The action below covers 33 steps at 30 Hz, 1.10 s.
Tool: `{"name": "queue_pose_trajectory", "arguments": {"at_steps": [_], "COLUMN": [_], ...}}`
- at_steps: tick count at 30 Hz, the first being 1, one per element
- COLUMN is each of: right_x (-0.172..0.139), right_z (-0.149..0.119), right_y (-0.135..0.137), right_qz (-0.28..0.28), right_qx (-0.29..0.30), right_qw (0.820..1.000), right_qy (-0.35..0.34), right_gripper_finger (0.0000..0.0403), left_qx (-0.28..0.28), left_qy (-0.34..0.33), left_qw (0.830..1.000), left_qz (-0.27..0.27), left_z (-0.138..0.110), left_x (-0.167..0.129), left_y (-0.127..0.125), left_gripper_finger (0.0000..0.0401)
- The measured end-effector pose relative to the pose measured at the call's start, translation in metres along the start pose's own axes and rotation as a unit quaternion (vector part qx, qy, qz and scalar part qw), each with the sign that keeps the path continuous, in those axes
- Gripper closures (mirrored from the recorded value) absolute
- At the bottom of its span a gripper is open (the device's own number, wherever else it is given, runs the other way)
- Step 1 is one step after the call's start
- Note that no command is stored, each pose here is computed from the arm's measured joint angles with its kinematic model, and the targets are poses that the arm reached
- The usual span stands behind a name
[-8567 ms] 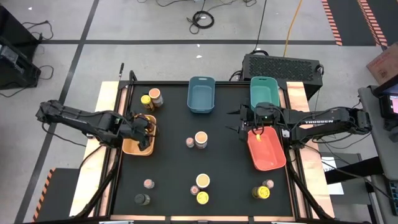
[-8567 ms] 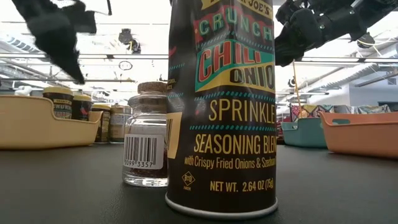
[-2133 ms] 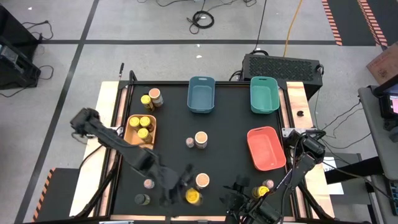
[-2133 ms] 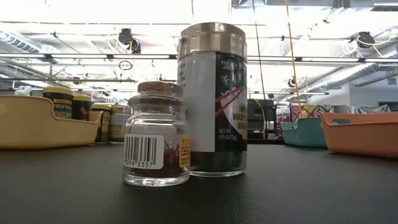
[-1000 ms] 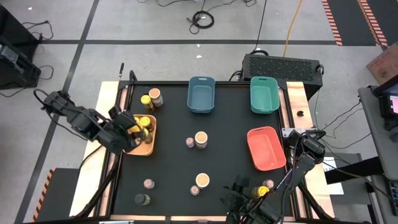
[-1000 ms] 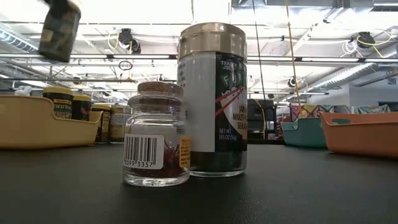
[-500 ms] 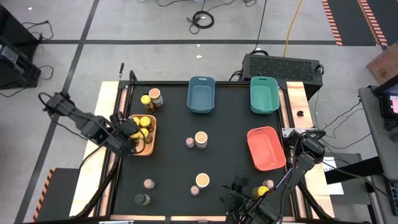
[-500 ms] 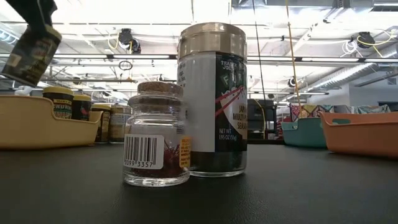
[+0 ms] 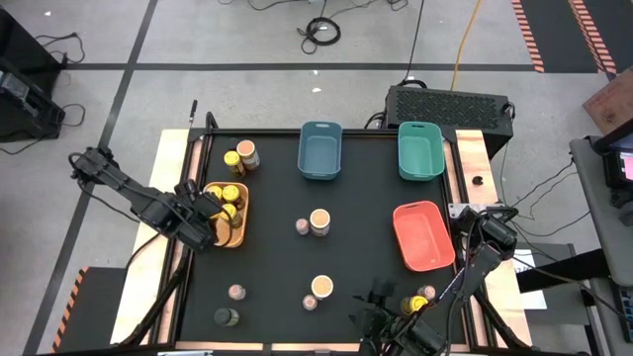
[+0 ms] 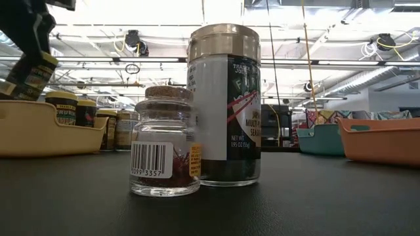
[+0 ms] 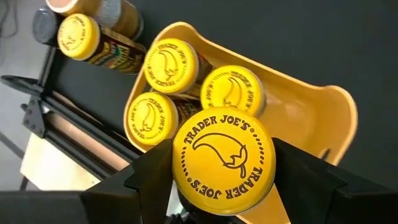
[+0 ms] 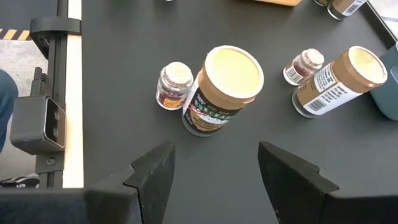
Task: Sort spices by type
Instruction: Put the yellow seasoning can into the yellow bin
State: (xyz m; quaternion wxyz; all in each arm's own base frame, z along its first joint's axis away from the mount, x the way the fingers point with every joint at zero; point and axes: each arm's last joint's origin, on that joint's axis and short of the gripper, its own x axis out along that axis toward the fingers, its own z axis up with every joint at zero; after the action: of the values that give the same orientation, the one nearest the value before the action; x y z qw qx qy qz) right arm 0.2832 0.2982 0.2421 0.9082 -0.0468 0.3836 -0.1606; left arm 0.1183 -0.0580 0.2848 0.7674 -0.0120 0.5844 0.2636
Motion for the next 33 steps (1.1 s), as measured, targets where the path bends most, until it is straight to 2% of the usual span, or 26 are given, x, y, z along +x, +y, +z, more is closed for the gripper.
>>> {"name": "queue_pose_trajectory", "arguments": {"at_steps": [9,33], "right_x": [0.0,0.0], "right_z": [0.0,0.0], "right_y": [0.0,0.0], "right_qz": [0.0,0.001], "right_qx": [0.0,-0.001], "right_qw": [1.0,1.0], "right_qy": [0.0,-0.001], "right_gripper_finger": [0.0179,0.0179], "left_qx": [-0.023,-0.08], "left_qy": [-0.017,-0.029], "left_qw": [0.999,0.996], "left_qz": [0.026,0.037], "left_z": [-0.007,-0.023], "left_x": [0.01,0.037], "left_y": [0.004,0.007], "left_gripper_finger": [0.0163,0.0163]}}
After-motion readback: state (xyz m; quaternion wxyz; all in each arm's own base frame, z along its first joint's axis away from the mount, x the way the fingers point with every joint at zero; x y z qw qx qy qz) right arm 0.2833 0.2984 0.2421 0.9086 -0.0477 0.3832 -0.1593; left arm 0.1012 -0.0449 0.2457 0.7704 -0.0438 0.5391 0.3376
